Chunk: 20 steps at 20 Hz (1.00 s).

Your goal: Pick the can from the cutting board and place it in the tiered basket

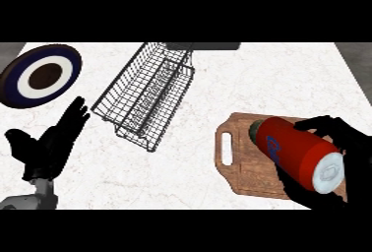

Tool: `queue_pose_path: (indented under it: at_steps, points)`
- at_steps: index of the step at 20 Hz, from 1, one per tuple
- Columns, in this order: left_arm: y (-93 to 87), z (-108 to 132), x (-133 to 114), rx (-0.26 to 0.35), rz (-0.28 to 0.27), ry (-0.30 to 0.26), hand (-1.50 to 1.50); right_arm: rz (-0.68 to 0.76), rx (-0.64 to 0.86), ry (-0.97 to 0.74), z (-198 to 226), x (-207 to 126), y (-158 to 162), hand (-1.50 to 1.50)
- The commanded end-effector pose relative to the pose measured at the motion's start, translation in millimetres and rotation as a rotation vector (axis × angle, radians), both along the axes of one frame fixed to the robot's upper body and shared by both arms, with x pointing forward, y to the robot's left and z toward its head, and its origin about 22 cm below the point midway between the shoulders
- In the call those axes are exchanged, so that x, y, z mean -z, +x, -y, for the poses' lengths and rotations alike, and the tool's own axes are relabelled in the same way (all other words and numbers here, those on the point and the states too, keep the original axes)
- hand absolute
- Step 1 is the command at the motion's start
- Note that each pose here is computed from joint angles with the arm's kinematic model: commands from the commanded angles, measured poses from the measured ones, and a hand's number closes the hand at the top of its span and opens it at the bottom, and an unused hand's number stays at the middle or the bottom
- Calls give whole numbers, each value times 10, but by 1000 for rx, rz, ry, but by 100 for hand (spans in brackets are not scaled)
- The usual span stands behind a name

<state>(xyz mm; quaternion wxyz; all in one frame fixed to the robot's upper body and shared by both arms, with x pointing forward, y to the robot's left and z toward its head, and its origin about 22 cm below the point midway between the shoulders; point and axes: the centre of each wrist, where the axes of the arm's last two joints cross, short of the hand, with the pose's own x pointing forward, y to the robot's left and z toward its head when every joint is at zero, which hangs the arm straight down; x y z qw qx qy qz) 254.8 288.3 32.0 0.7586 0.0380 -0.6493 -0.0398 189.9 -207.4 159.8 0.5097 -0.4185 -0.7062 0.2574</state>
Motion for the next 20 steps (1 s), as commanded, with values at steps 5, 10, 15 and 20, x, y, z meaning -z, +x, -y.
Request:
queue_pose_path:
  at_steps: [5, 10, 15, 20]
  points:
    - [4, 2, 70, 22, 8, -15, 0, -15, -93, 0, -794, -498, 174, 150]
    - [69, -105, 0, 10, 4, -2, 0, -17, -96, -4, -1261, -947, 339, 150]
    - [56, -64, -55, 26, 11, 1, 0, -57, -101, 27, -1731, -785, 641, 150]
    - [141, 193, -18, 27, 10, 23, 0, -103, -94, 59, -2021, -971, 854, 150]
